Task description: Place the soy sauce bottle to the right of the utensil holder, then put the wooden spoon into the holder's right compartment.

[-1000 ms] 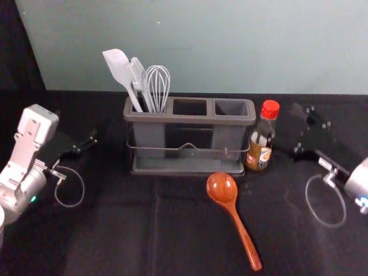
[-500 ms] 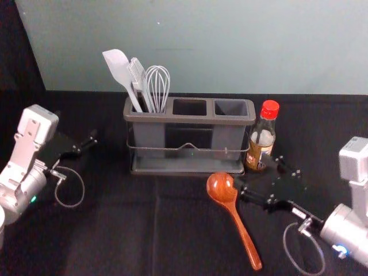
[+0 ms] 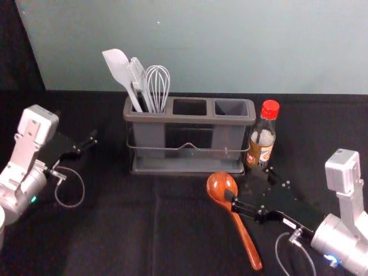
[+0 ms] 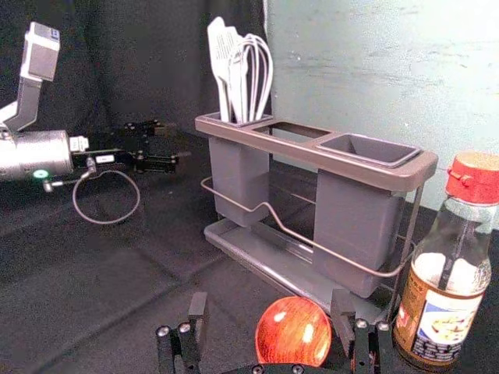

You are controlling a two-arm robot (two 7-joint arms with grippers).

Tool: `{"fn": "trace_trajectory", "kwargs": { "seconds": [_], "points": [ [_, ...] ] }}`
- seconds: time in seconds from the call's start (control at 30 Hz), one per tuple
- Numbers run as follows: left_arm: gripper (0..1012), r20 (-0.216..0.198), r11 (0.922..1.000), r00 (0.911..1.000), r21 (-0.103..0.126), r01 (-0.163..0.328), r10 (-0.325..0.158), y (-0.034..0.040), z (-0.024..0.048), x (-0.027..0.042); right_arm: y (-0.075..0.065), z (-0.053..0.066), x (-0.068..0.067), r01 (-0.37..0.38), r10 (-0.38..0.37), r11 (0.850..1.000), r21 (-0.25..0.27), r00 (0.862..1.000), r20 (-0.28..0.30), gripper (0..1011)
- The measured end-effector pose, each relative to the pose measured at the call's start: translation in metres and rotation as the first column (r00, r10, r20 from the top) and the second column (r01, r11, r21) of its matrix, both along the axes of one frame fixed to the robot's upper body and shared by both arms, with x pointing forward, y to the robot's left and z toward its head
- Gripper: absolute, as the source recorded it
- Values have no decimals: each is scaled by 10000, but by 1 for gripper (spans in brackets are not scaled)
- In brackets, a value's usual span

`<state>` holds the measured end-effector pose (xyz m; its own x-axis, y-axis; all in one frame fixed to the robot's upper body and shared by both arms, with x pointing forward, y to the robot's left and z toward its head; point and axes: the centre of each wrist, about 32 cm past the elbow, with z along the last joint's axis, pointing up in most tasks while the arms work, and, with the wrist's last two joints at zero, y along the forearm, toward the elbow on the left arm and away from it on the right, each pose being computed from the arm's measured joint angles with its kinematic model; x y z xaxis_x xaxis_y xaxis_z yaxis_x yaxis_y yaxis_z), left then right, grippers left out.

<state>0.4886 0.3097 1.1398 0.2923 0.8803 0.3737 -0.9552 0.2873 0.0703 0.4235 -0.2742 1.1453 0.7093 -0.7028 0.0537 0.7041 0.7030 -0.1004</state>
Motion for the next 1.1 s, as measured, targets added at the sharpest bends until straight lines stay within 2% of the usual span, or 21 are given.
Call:
{"fn": "trace_trajectory", "kwargs": {
  "seconds": [0.43,0.5,0.57,0.6,0.63,0.67,0.8,0.87,0.93,0.97,1.07,1.1],
  "points": [
    [1005,0,10000,10000,0,-1,1,0,0,0,2,14,2,15,-15,10000,-13,10000,-15,1000],
    [1005,0,10000,10000,0,0,0,0,0,0,21,57,-2,80,-82,9998,-179,9999,-95,1000],
    [1005,1,10000,10000,0,0,0,0,0,0,75,133,-33,334,-352,9976,-605,9990,-293,1000],
    [1005,0,10000,10000,0,0,0,0,0,0,75,133,-33,334,-352,9976,-605,9990,-293,1000],
    [1005,0,10000,10000,0,-1,1,0,0,0,122,199,-65,571,-618,9937,-969,9970,-462,1000],
    [1005,0,10000,10000,-1,-1,1,0,0,0,173,262,-100,829,-926,9872,-1366,9935,-663,1000],
    [1005,0,10000,10000,0,-1,1,0,0,0,289,408,-169,1245,-1491,9695,-2111,9832,-1049,1000],
    [1005,1,10000,10000,0,-1,1,0,0,0,400,528,-224,1569,-1993,9506,-2677,9700,-1391,1000],
    [1005,0,10000,10000,0,-1,1,0,0,0,443,580,-238,1651,-2190,9435,-2873,9614,-1667,1000],
    [1005,0,10000,10000,0,-1,1,0,0,0,487,634,-242,1690,-2340,9385,-3012,9526,-1946,1000],
    [1005,0,10000,10000,0,0,0,0,0,0,542,698,-240,1752,-2552,9307,-3212,9400,-2265,1000],
    [1005,0,10000,10000,0,0,0,0,0,0,588,743,-235,1783,-2684,9250,-3354,9317,-2449,1000]
  ]
}}
